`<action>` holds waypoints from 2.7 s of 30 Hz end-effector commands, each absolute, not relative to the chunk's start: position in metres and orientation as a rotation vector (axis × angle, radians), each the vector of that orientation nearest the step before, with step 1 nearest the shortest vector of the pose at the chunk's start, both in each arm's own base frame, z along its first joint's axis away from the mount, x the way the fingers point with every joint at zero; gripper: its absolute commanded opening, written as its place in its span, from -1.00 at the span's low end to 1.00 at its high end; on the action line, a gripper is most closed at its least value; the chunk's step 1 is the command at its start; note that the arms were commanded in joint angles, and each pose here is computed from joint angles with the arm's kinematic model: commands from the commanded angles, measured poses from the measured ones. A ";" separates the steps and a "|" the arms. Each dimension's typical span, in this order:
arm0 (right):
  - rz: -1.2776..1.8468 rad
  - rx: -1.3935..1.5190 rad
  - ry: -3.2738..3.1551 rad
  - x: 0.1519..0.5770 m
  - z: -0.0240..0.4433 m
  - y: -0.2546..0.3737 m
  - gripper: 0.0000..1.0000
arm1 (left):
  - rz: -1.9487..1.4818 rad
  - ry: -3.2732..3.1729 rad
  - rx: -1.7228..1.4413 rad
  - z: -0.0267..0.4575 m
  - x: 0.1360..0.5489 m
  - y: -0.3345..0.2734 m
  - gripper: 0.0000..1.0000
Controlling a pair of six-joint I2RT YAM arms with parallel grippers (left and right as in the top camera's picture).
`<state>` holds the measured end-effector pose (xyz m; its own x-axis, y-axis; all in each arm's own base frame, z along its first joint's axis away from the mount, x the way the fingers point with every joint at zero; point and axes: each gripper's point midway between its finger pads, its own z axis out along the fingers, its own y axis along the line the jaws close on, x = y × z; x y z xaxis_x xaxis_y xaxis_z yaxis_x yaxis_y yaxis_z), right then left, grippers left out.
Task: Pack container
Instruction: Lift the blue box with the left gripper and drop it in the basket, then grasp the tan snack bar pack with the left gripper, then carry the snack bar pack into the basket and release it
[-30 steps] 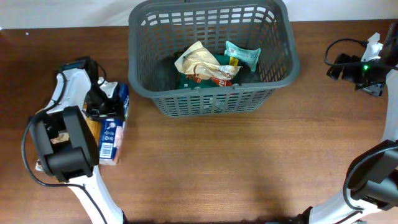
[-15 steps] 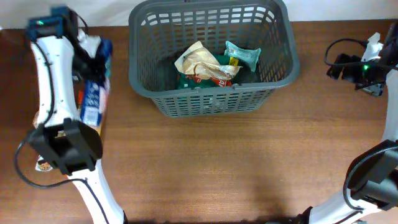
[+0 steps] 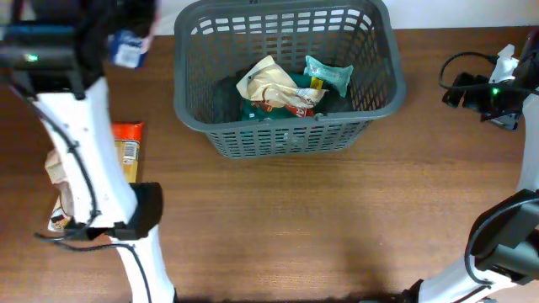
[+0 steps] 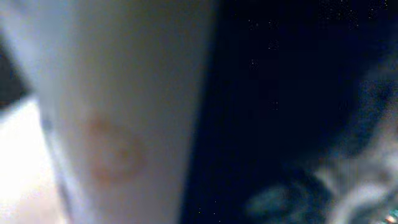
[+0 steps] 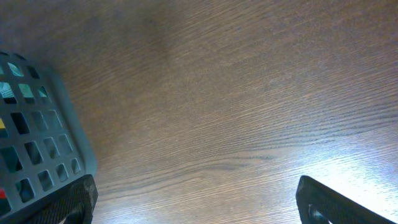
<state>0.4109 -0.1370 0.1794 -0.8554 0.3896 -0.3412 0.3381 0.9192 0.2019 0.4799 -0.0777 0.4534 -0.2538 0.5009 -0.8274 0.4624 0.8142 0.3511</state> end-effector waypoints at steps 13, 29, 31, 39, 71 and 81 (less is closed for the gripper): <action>0.195 0.523 2.689 0.412 0.183 -0.134 0.98 | 0.165 1.883 1.577 0.274 0.500 -0.238 -0.97; 0.195 0.523 2.689 0.412 0.183 -0.134 0.99 | 0.369 2.042 1.281 0.318 0.492 -0.195 0.99; 0.195 0.523 2.689 0.412 0.183 -0.134 0.98 | 0.365 2.020 1.169 0.356 0.480 -0.177 0.99; 0.195 0.523 2.689 0.412 0.183 -0.134 0.98 | 0.470 1.992 0.792 0.461 0.413 -0.049 0.99; 0.195 0.523 2.689 0.412 0.183 -0.134 0.98 | 0.067 3.134 -0.190 0.030 0.320 0.142 0.69; 0.195 0.523 2.689 0.412 0.183 -0.134 0.98 | 0.024 3.217 -0.192 -0.012 0.317 0.141 0.24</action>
<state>0.4106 -0.1369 0.1793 -0.8559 0.3894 -0.3402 0.3380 0.9192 0.2018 0.3219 0.1471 0.0053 -0.9932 -0.1089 0.0412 -0.1063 0.9926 0.0592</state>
